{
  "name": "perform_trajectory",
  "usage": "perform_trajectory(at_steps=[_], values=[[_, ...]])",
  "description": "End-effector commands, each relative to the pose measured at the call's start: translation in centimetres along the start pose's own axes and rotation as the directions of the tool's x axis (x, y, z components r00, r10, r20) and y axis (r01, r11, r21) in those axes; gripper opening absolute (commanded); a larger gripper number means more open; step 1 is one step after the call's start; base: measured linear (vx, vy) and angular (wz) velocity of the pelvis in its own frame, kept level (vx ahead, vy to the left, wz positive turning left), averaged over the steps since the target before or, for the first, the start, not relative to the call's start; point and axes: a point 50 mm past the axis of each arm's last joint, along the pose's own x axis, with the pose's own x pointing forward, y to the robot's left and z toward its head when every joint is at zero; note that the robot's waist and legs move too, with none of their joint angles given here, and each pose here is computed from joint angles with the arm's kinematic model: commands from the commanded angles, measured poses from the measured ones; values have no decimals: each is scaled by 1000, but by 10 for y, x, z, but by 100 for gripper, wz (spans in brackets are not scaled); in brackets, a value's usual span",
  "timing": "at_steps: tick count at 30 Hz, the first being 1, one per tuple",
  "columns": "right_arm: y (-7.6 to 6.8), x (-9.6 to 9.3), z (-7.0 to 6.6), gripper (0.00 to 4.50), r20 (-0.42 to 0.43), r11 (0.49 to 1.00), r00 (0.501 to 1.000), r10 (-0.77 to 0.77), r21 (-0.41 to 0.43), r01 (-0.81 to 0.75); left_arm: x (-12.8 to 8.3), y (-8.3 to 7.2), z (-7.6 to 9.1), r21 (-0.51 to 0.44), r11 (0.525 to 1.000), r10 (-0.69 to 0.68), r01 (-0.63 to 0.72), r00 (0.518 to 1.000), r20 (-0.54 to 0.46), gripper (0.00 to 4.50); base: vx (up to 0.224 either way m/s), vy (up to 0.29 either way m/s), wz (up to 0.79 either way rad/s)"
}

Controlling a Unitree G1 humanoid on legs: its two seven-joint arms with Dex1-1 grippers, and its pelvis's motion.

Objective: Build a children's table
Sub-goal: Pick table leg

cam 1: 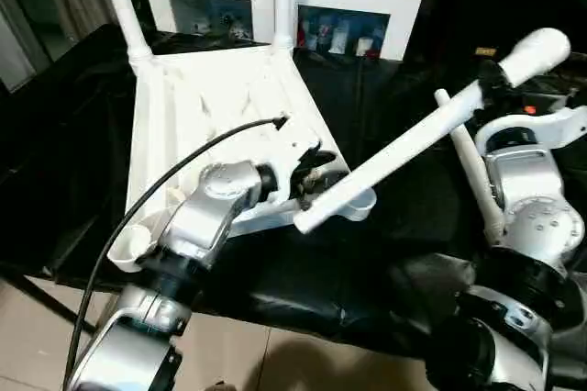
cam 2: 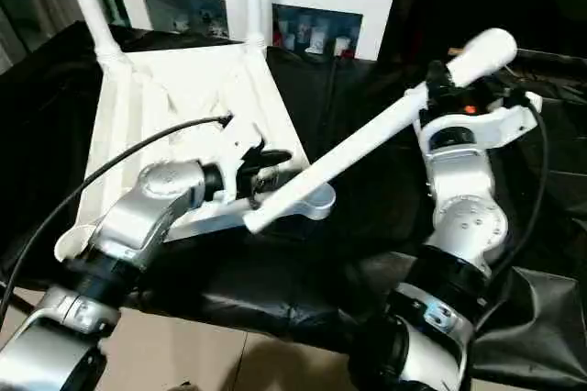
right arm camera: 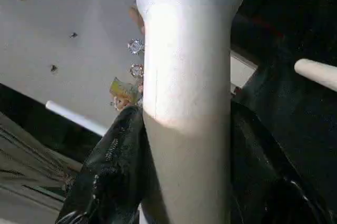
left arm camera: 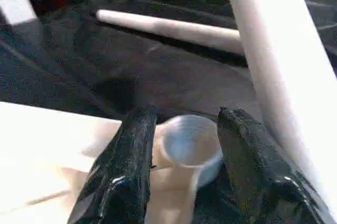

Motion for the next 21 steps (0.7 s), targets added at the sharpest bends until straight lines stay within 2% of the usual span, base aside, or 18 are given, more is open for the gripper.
perform_trajectory(at_steps=[1, 4, 5, 8, 9, 12, 14, 21], values=[[11, 5, 4, 183, 22, 999, 999, 36, -6, -36, -2, -6, 3, -84, 995, -57, 60, 998, 39, 245, 0, 0, 0], [10, 5, 5, 183, 25, 999, 999, 32, -2, -32, -5, -7, 3, -171, 981, -81, 94, 994, 78, 264, 0, 0, 0], [11, 5, 5, 183, 17, 999, 999, 40, -14, -40, -9, -4, 2, -229, 967, -84, 108, 990, 112, 273, 0, 0, 0], [12, 5, 4, 183, 9, 998, 999, 51, -23, -50, -14, -4, 0, -282, 948, -114, 150, 984, 139, 292, 0, 0, 0], [13, 6, 2, 183, 0, 998, 999, 55, -31, -55, -19, -6, -1, -317, 927, -160, 203, 975, 156, 297, 0, 0, 0], [16, 7, -2, 183, -21, 997, 997, 72, -30, -73, -22, -3, 1, -388, 895, -155, 222, 968, 197, 317, 0, 0, 0], [17, 7, -3, 183, -22, 997, 997, 75, -22, -76, -22, -4, 0, -380, 897, -166, 226, 969, 185, 339, 0, 0, 0], [15, 9, -4, 183, -8, 998, 998, 62, -15, -62, -13, -21, -14, -328, 907, -253, 265, 964, 77, 390, 0, 0, 0]])
